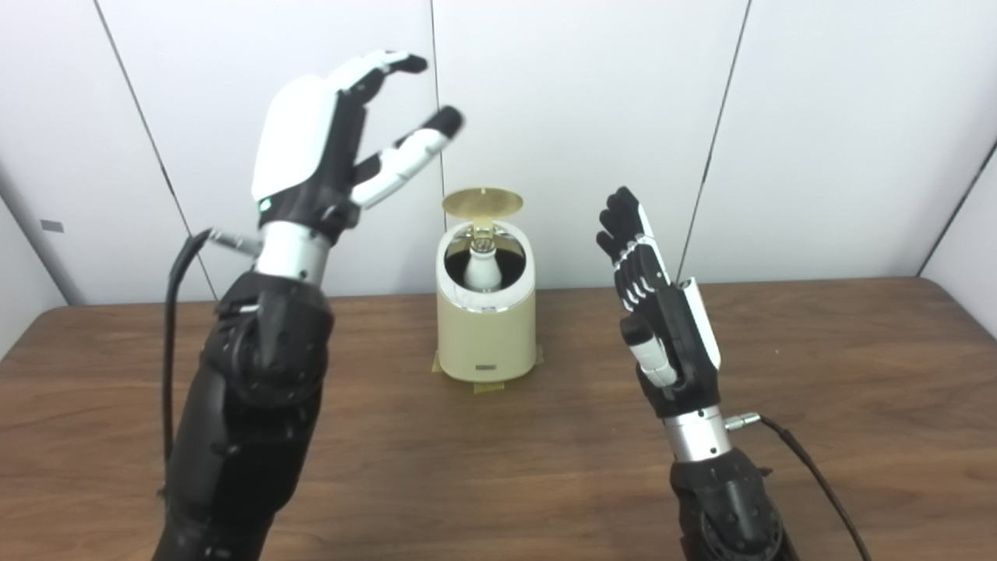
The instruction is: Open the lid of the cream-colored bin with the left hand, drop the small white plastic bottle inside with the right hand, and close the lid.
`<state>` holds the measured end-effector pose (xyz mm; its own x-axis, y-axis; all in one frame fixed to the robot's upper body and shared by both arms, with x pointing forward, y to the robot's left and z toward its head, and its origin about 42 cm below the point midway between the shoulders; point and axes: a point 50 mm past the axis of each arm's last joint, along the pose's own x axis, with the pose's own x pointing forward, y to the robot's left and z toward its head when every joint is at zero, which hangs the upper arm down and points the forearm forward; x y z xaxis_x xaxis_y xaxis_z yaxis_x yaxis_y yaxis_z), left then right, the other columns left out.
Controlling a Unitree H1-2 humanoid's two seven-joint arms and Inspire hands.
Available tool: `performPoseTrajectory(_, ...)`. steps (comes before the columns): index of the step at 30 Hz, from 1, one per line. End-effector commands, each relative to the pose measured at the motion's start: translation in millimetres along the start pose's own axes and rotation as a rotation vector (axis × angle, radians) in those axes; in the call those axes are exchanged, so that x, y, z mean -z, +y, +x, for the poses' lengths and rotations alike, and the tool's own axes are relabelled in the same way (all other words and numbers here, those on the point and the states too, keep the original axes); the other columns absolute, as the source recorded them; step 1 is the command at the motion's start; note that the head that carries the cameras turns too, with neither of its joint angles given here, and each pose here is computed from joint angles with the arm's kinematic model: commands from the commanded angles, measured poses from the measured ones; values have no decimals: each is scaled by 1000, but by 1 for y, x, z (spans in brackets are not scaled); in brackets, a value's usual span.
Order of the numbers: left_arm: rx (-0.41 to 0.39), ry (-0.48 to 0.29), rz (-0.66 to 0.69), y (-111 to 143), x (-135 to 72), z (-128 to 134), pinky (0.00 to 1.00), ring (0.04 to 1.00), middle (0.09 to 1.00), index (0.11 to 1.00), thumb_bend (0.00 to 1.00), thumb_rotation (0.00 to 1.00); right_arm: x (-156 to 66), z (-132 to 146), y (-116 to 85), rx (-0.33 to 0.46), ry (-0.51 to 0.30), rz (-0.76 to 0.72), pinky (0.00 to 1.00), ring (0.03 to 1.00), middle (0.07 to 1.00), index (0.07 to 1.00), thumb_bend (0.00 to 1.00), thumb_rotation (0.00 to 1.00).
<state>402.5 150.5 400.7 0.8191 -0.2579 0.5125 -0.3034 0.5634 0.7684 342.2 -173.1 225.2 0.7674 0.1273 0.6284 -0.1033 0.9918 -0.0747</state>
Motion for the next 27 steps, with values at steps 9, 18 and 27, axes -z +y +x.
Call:
performPoseTrajectory(9,110,12,199,-2,-24,56,1000,968,880,851,866,1000,-7,11,1,28,-72,-28,959,970,976,970,736,843)
performPoseTrajectory(18,214,67,246,-37,-9,56,1000,963,868,827,895,1000,0,11,3,44,-65,-13,967,974,979,972,744,839)
performPoseTrajectory(27,299,139,273,-56,6,50,1000,1000,924,861,906,993,2,10,3,55,-59,-3,959,974,981,973,738,845)
